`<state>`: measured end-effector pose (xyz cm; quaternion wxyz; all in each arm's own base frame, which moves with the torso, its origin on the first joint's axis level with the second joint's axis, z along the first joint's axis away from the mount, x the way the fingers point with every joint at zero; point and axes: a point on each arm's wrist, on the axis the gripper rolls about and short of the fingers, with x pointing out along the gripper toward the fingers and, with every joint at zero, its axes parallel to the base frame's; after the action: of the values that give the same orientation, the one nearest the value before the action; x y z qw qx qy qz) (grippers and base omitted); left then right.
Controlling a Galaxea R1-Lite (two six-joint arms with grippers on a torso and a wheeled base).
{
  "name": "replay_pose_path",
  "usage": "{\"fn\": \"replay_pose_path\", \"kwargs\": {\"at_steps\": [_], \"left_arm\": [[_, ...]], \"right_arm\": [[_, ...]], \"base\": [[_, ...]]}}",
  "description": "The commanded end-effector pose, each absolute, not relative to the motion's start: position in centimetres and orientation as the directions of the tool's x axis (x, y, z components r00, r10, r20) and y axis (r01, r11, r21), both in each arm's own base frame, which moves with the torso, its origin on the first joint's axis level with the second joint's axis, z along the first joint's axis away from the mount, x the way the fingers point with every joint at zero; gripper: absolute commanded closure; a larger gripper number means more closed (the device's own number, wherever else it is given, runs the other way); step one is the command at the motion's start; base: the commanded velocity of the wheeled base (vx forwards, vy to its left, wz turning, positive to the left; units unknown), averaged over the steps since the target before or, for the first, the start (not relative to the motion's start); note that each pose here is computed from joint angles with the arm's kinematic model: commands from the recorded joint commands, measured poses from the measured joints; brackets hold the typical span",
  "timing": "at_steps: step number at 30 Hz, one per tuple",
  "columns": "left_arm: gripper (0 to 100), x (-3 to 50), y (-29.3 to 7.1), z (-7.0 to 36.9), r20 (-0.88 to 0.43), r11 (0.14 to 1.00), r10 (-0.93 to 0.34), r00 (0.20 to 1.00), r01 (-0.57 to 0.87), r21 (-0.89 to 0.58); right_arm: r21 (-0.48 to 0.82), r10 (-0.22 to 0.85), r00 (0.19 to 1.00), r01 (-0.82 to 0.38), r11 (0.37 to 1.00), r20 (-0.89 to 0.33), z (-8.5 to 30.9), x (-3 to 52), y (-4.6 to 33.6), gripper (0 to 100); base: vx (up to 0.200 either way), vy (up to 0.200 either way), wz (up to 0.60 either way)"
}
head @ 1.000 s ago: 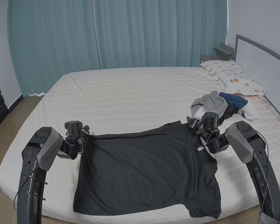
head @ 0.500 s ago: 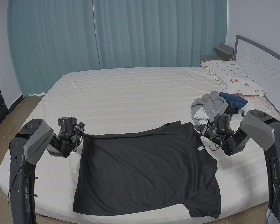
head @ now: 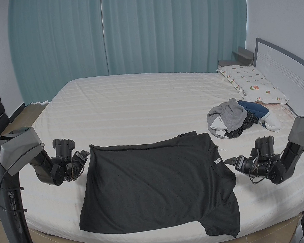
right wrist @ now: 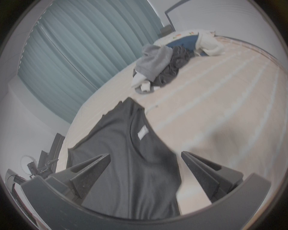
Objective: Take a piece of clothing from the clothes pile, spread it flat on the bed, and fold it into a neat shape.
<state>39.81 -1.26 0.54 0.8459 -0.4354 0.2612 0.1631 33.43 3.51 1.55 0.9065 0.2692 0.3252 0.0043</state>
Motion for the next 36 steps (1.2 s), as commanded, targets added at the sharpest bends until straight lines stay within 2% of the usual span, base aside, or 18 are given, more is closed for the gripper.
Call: {"fn": "replay_pose_path", "kwargs": {"at_steps": [1,6,8,9,10,15,29,36], "left_arm": [[0,33.3,-2.0,2.6,-0.616,0.565,-0.048,0.786,-0.488,-0.666],[0,30.5,-2.4,2.5,-0.632,0.554,-0.124,0.765,-0.475,-0.684],[0,30.5,-2.4,2.5,-0.632,0.554,-0.124,0.765,-0.475,-0.684],[0,29.0,-2.4,1.4,-0.665,0.556,-0.176,0.725,-0.484,-0.675],[0,28.8,-2.5,1.3,-0.666,0.555,-0.188,0.722,-0.481,-0.679],[0,28.7,-2.5,0.8,-0.66,0.557,-0.193,0.727,-0.473,-0.683],[0,28.3,-2.5,0.3,-0.679,0.573,-0.194,0.709,-0.48,-0.664],[0,28.7,-2.5,-0.3,-0.685,0.575,-0.186,0.705,-0.487,-0.657]], "right_arm": [[0.543,0.283,0.714,0.16,0.824,-0.64,2.4,26.2,3.0,0],[0.583,0.364,0.661,0.138,0.8,-0.656,0.5,23.6,3.0,0],[0.583,0.364,0.661,0.138,0.8,-0.656,0.5,23.6,3.0,0],[0.623,0.435,0.6,0.14,0.769,-0.671,-0.9,22.0,3.1,0],[0.631,0.449,0.587,0.141,0.763,-0.674,-1.5,21.8,3.1,0],[0.659,0.46,0.637,0.101,0.745,-0.619,-2.4,21.3,3.1,0],[0.649,0.44,0.643,0.118,0.751,-0.627,-2.5,21.2,3.4,0],[0.646,0.429,0.658,0.117,0.754,-0.619,-2.7,21.9,3.4,0]], "base": [[0.0,0.0,0.0],[0.0,0.0,0.0],[0.0,0.0,0.0],[0.0,0.0,0.0],[0.0,0.0,0.0],[-0.16,0.0,0.0],[-0.2,0.0,0.0],[0.0,0.0,0.0]]}}
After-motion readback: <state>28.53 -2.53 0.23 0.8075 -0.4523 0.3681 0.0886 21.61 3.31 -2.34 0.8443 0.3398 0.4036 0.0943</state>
